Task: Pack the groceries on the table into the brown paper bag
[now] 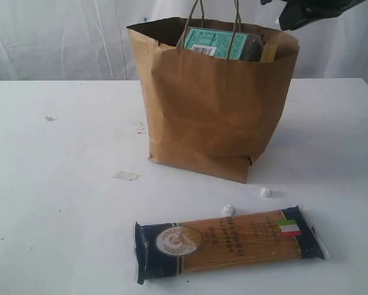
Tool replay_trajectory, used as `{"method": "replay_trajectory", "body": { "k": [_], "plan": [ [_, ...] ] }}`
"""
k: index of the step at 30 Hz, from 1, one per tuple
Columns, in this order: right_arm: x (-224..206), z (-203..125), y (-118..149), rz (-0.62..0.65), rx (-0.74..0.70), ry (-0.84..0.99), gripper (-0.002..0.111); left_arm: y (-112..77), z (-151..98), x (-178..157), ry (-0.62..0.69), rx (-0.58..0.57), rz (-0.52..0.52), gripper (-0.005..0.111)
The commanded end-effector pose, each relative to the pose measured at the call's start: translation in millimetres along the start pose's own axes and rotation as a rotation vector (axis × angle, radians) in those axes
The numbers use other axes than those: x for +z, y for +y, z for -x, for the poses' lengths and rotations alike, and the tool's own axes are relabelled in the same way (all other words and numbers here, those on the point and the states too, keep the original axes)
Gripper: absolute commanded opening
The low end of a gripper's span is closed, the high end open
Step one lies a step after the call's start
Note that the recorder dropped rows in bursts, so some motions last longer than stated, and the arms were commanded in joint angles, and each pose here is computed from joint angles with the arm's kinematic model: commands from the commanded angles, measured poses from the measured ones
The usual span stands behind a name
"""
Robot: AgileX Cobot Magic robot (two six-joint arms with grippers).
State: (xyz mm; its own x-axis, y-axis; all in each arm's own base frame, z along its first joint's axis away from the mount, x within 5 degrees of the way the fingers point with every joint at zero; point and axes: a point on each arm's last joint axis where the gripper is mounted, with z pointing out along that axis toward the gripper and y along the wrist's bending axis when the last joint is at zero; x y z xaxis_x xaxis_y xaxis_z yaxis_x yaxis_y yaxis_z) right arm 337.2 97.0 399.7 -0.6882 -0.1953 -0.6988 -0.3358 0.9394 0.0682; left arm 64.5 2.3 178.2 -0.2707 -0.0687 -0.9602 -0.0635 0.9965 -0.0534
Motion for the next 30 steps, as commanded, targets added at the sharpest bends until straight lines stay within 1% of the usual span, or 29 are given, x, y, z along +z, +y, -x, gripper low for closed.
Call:
{"method": "replay_trajectory", "body": {
  "k": [1, 4, 7, 11, 15, 17, 19, 21, 23, 28, 30],
  "plan": [
    [2.8, 6.1, -2.7, -0.015, -0.015, -0.05, 0.009, -0.4, -0.6, -0.1, -0.004, -0.006, -0.006, 0.0],
    [3.8, 7.3, -5.2, -0.042, -0.035, -0.062, 0.02, -0.4, -0.6, -0.1, -0.004, -0.006, -0.006, 0.0],
    [4.7, 7.0, -7.6, -0.068, -0.052, -0.057, 0.027, -0.4, -0.6, -0.1, -0.004, -0.006, -0.006, 0.0],
    [4.8, 5.6, -7.5, -0.066, -0.052, -0.041, 0.029, -0.4, -0.6, -0.1, -0.004, -0.006, -0.006, 0.0],
    [4.8, -2.7, -7.0, -0.059, -0.049, 0.05, 0.029, -0.4, -0.6, -0.1, -0.004, -0.006, -0.006, 0.0],
    [4.2, -9.5, -6.6, -0.052, -0.046, 0.125, 0.027, -0.4, -0.6, -0.1, -0.004, -0.006, -0.006, 0.0],
    [3.8, -16.7, -4.0, -0.029, -0.039, 0.195, 0.022, -0.4, -0.6, -0.1, -0.004, -0.006, -0.006, 0.0],
    [2.1, -21.7, 0.2, 0.013, -0.029, 0.196, 0.012, -0.4, -0.6, -0.1, -0.004, -0.006, -0.006, 0.0],
    [0.1, -25.9, 5.2, 0.057, -0.033, 0.176, 0.0, -0.4, -0.6, -0.1, -0.004, -0.006, -0.006, 0.0],
    [-6.9, -44.1, 29.2, 0.112, -0.083, 0.129, 0.0, -0.4, -0.6, -0.1, -0.004, -0.006, -0.006, 0.0],
    [-9.1, -54.1, 44.0, 0.141, -0.122, 0.118, 0.0, -0.4, -0.6, -0.1, -0.004, -0.006, -0.006, 0.0]
  ]
}}
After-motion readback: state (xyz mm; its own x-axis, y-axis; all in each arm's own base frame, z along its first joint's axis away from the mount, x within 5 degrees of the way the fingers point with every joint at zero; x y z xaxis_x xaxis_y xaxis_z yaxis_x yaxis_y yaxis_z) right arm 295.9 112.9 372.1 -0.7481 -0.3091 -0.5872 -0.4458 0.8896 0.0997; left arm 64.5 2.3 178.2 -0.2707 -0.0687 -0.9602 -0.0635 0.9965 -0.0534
